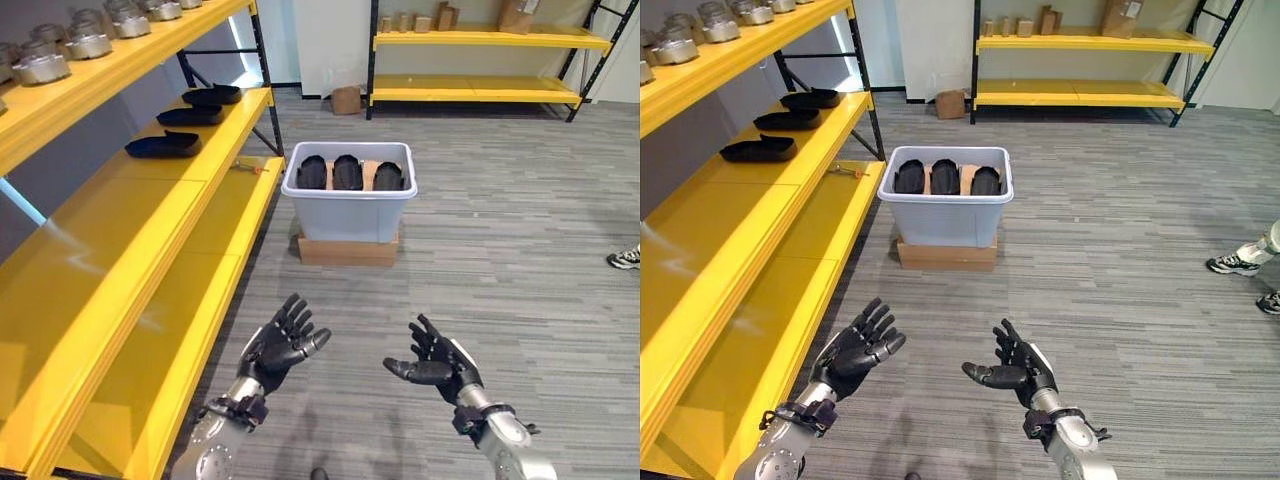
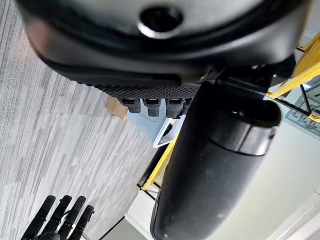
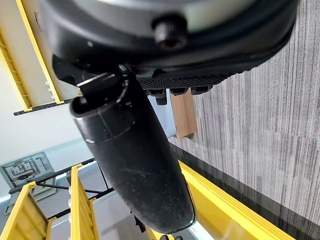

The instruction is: Move parts from the plastic box to the shelf.

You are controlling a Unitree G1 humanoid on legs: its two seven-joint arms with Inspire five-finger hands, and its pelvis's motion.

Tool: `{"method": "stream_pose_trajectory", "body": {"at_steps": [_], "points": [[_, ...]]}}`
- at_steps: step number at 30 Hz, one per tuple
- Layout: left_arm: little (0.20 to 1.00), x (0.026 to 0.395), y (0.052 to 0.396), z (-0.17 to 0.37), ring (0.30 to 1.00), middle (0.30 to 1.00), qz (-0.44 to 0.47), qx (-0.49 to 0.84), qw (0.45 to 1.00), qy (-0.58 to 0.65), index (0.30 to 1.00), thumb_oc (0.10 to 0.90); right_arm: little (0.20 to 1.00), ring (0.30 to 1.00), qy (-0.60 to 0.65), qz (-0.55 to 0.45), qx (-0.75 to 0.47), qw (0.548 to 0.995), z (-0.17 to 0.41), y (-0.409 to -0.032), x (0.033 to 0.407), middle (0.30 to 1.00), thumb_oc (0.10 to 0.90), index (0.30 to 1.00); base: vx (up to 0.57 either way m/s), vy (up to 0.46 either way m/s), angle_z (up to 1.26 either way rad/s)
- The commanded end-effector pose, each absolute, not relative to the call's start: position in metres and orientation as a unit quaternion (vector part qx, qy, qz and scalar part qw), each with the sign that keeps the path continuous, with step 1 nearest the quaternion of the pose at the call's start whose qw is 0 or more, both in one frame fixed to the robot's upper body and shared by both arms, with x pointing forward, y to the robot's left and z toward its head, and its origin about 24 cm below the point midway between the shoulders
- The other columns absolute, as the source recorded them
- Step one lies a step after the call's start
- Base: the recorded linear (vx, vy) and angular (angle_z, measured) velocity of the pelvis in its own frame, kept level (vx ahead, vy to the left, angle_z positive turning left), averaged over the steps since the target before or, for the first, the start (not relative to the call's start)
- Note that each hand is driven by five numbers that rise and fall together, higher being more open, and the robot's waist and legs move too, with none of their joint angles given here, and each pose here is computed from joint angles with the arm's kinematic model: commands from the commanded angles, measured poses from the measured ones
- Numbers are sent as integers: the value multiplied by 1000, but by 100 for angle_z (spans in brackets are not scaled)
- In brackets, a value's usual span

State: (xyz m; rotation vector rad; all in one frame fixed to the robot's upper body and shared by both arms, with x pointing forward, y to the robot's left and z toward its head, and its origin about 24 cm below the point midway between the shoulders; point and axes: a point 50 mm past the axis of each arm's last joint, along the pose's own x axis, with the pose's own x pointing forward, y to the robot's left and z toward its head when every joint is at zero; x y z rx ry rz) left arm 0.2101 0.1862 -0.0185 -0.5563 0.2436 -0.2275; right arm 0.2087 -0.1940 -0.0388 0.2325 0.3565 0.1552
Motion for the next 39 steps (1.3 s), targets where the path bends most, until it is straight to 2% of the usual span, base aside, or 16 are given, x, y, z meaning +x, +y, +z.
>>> {"method": "stream_pose_trajectory", "body": {"at_steps": [1, 10, 15, 18, 21, 30, 33, 39], "points": [[1000, 238, 190, 14, 1000, 1000, -140, -285, 948, 29, 1000, 900, 1000, 1000, 29, 109, 108, 988, 19, -184, 246, 1000, 900, 1000, 22, 157, -3], [1000, 244, 187, 18, 1000, 1000, -157, -267, 950, 26, 1000, 900, 1000, 1000, -2, 73, 143, 987, 24, -193, 244, 1000, 900, 1000, 15, 70, 0], [1000, 236, 187, 18, 1000, 1000, -162, -262, 951, 28, 1000, 900, 1000, 1000, -20, 67, 157, 985, 31, -196, 237, 1000, 900, 1000, 260, -123, 3], [1000, 228, 185, 12, 1000, 1000, -167, -276, 946, 36, 1000, 900, 1000, 1000, -30, 30, 147, 988, 33, -208, 229, 1000, 900, 1000, 377, -148, 31], [1000, 225, 180, 10, 1000, 1000, -166, -291, 941, 40, 1000, 900, 1000, 1000, -38, 13, 202, 979, 33, -212, 231, 1000, 900, 1000, 252, -152, 42], [1000, 233, 181, 18, 1000, 1000, -134, -297, 945, 6, 1000, 900, 1000, 1000, -42, 30, 168, 984, 39, -212, 235, 1000, 900, 1000, 267, -190, -7], [1000, 235, 184, 29, 1000, 1000, -124, -222, 966, -37, 1000, 900, 1000, 1000, -38, 34, 154, 987, 38, -215, 235, 1000, 900, 1000, 140, -137, -9], [1000, 237, 210, 34, 1000, 1000, -67, -234, 968, -60, 1000, 900, 1000, 1000, -18, 42, 142, 989, 27, -221, 224, 1000, 900, 1000, 149, -82, -7]]}}
